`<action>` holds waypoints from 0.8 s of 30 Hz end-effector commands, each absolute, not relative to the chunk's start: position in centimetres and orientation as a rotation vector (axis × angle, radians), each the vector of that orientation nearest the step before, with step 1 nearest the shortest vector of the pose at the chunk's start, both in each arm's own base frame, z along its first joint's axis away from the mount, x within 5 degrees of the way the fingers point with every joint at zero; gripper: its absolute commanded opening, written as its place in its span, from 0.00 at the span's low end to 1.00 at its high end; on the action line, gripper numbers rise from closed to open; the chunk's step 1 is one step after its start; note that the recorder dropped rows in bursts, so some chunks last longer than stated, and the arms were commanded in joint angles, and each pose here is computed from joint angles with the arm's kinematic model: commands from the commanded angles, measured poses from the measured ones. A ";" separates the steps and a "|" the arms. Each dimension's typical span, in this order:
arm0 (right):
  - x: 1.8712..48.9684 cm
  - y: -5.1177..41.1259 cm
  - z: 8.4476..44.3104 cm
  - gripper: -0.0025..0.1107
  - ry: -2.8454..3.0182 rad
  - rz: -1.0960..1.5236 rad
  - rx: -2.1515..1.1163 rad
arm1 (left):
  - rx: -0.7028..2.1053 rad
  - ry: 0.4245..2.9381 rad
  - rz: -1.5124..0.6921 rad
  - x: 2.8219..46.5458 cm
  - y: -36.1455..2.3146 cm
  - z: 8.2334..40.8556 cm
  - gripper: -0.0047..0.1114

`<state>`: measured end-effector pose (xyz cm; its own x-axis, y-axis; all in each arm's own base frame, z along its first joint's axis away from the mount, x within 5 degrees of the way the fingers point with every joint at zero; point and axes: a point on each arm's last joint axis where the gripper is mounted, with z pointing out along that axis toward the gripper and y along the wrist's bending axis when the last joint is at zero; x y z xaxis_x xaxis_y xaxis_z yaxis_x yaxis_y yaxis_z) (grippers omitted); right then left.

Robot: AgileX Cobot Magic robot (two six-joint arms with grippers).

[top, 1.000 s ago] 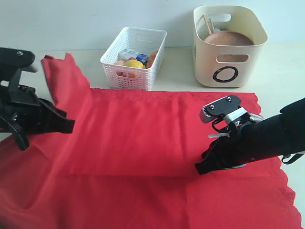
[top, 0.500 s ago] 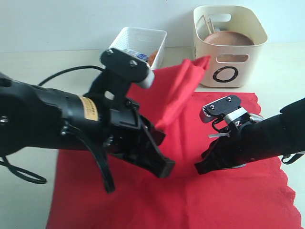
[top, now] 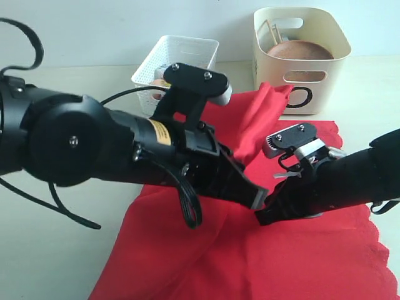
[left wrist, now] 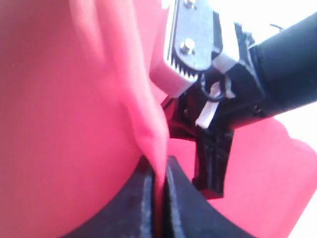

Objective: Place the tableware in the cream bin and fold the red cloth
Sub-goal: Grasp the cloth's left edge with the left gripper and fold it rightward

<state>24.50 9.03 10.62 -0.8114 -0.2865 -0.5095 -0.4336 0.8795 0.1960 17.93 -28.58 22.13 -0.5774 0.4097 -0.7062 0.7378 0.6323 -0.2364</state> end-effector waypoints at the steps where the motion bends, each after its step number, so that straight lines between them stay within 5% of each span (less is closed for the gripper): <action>1: 24.5 7.3 14.5 0.02 2.464 0.181 -0.420 | 0.849 2.203 -0.784 18.5 -29.7 25.4 0.04; 8: 22.2 3.7 21.8 0.02 2.215 -0.096 -0.117 | 0.764 2.154 -0.891 19.5 -31.5 28.5 0.04; 13: 19.9 1.7 26.1 0.02 2.008 -0.132 0.139 | 0.744 2.182 -0.891 20.5 -33.0 27.4 0.04; 24: 18.4 1.2 26.5 0.02 1.877 -0.083 0.193 | 0.620 2.275 -0.936 22.9 -36.9 24.7 0.04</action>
<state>18.45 1.17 26.32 -0.3183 0.0995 -0.9428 0.1891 0.9812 0.0397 22.27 -36.04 24.61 -0.6869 0.2485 -0.6830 0.6480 0.6350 -0.4207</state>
